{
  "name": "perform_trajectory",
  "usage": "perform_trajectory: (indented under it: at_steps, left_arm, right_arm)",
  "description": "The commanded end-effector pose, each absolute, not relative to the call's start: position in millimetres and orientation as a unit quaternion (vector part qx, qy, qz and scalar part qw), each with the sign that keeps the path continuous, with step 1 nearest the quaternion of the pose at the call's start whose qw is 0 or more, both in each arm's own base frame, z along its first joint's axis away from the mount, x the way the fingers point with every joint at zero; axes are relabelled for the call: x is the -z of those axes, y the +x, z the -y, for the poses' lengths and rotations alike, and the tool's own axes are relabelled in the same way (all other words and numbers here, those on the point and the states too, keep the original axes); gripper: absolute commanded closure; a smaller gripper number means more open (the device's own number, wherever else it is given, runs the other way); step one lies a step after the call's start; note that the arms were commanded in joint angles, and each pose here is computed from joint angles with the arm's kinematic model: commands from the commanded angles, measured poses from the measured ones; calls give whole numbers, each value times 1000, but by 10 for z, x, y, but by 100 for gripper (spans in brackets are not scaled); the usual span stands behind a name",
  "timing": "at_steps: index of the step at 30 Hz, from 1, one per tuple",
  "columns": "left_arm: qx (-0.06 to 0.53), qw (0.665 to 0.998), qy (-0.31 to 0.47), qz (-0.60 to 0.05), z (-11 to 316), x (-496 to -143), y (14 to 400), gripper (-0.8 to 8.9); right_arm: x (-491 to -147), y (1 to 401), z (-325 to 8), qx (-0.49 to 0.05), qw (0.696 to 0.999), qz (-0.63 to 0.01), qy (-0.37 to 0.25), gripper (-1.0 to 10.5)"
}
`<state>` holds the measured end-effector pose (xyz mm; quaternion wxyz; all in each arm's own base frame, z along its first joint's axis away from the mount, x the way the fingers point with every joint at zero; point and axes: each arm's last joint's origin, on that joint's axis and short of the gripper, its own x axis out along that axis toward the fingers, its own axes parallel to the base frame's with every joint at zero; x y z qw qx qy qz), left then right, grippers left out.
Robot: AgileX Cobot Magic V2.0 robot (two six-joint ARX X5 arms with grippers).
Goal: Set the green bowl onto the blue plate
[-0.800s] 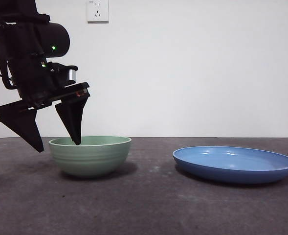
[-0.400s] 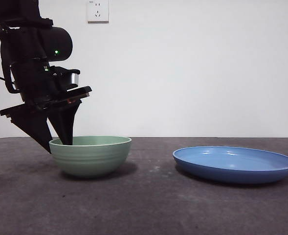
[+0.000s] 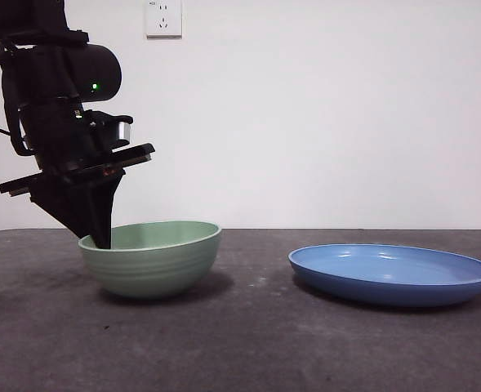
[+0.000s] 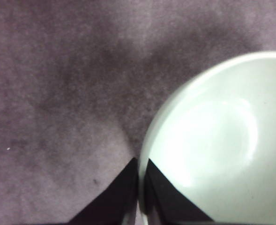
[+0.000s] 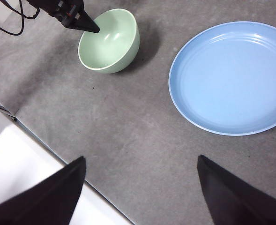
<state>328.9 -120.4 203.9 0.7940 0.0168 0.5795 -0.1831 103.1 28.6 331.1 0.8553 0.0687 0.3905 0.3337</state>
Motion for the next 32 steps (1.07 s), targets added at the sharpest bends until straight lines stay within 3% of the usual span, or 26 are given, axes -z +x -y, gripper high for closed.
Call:
perform_trajectory:
  at_steps: [1, 8, 20, 32]
  left_arm:
    - [179, 797, 6, -577, 1246, -2035, 3344, 804]
    - [187, 812, -5, -553, 1330, -2255, 3343, 804]
    - [262, 847, -2, -463, 1840, -2947, 3258, 804]
    - [309, 847, -11, -433, 2345, -2906, 3218, 804]
  right_arm:
    - [-3376, 1034, -290, -336, 859, -379, 68, 565]
    - [-3376, 1034, -290, -336, 859, -379, 68, 565]
    - [-3377, 1033, -290, -336, 859, -380, 69, 565]
    - [-3377, 1032, -293, -336, 859, -380, 70, 565]
